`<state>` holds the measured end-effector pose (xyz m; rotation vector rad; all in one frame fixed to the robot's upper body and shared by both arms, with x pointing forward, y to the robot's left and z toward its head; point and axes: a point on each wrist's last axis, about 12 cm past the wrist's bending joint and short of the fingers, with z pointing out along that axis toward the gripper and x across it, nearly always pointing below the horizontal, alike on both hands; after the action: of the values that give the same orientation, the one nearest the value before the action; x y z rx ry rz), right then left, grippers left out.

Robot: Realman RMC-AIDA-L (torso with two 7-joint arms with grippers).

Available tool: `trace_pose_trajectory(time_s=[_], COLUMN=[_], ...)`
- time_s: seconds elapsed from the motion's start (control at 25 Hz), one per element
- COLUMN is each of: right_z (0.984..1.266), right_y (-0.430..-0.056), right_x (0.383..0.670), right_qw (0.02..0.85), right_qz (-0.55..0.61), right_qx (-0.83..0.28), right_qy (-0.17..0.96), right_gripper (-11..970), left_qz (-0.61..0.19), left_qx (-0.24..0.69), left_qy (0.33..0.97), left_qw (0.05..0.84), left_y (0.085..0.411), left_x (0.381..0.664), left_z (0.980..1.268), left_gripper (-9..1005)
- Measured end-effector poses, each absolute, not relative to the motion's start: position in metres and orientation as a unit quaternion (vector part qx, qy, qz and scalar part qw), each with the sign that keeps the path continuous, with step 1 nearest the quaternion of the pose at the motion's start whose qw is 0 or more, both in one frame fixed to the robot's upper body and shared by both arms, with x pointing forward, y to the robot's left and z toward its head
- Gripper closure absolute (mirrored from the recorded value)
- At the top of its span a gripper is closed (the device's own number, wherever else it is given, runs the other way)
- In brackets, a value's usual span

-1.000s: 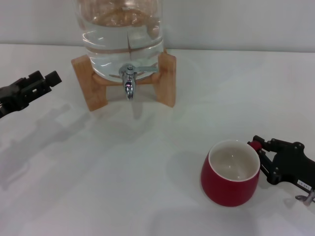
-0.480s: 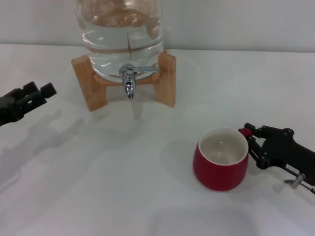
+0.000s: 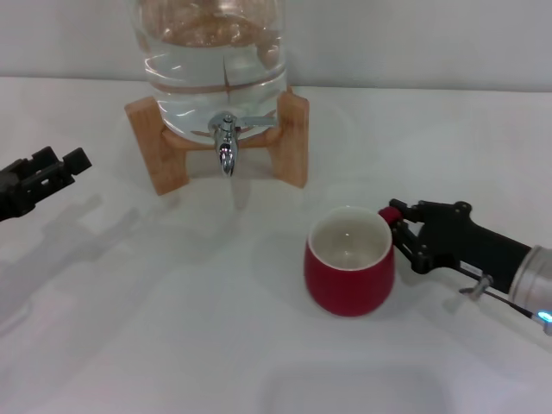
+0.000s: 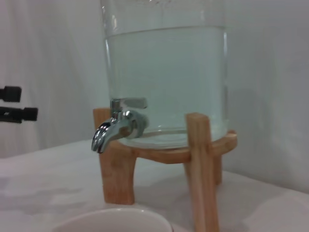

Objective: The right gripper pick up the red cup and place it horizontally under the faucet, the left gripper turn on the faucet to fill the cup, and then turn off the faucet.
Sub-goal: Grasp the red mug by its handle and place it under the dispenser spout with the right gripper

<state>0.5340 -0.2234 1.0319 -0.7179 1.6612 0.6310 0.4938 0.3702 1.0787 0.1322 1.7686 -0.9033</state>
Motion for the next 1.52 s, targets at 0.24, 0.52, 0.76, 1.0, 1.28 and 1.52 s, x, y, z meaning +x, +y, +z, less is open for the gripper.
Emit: trace_pose_trajectory(time_s=[0.24,0.52,0.76,1.0,1.28,1.52], right_z=[1.037,1.043,1.044,1.049,1.051,1.053], right_y=[-0.211,-0.195,-0.186,-0.171,-0.160,-0.149], right_x=[0.544,0.555,0.560,0.567,0.575,0.581], right_qw=[0.573,0.570,0.567,0.563,0.553,0.542], right_qz=[0.248,0.232,0.231,0.230,0.220,0.209], right_qx=[-0.320,-0.324,-0.317,-0.327,-0.338,-0.351], right_qy=[0.712,0.718,0.725,0.723,0.729,0.735], right_gripper=[796,796,797,796,797,799], left_qz=[-0.383,-0.384,-0.384,-0.383,-0.383,-0.384], left_qx=[0.058,0.060,0.060,0.060,0.059,0.059], left_qy=[0.743,0.742,0.741,0.742,0.742,0.742], left_qw=[0.545,0.546,0.547,0.547,0.546,0.547], left_y=[0.367,0.366,0.367,0.368,0.369,0.368], left_x=[0.497,0.498,0.499,0.499,0.498,0.498], left_z=[1.080,1.081,1.082,1.082,1.082,1.082], left_gripper=[102,102,102,102,102,102])
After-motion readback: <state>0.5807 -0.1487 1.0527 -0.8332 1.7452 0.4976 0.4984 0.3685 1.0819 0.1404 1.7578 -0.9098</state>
